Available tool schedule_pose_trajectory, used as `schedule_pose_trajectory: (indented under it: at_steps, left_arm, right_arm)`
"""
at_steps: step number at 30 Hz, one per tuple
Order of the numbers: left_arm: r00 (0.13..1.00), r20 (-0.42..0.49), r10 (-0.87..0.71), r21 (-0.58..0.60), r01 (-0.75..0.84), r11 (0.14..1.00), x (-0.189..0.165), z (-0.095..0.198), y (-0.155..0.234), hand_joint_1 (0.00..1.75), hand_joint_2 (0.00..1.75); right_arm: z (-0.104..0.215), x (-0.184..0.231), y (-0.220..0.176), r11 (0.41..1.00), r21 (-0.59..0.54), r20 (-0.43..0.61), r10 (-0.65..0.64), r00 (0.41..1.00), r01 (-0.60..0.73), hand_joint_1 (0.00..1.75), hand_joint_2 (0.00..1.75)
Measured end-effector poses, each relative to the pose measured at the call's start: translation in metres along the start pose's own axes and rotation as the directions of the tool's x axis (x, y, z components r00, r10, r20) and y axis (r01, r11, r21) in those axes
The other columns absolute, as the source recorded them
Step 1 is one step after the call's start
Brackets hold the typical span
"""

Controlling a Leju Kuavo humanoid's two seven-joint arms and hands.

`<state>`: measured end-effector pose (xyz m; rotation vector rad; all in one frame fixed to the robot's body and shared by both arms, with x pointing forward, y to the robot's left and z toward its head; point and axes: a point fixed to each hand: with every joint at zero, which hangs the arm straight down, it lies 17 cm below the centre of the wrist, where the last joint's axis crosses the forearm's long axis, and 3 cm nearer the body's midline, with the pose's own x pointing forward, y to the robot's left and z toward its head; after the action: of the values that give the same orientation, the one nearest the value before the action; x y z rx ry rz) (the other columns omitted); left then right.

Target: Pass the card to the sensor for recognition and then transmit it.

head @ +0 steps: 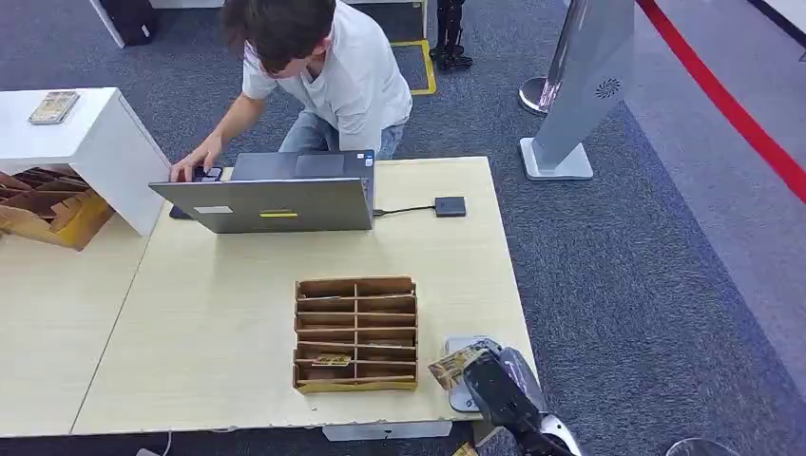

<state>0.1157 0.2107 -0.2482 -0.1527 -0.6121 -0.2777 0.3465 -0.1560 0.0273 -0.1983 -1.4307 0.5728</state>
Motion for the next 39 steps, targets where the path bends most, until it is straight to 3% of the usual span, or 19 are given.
schedule_pose_trajectory:
  at_steps: [22,39]
  left_arm:
    - [1.0,-0.003,0.013,0.008,-0.013,1.0,-0.001,0.0,0.002,0.0,1.75]
    - [1.0,-0.004,0.013,0.003,-0.013,1.0,0.0,0.0,0.001,0.0,1.75]
  right_arm:
    - [-0.014,-0.024,-0.008,0.998,-0.029,-0.156,0.05,0.987,-0.055,1.75,1.75]
    - [-0.019,-0.027,-0.006,0.998,-0.02,-0.177,0.048,0.983,-0.052,1.75,1.75]
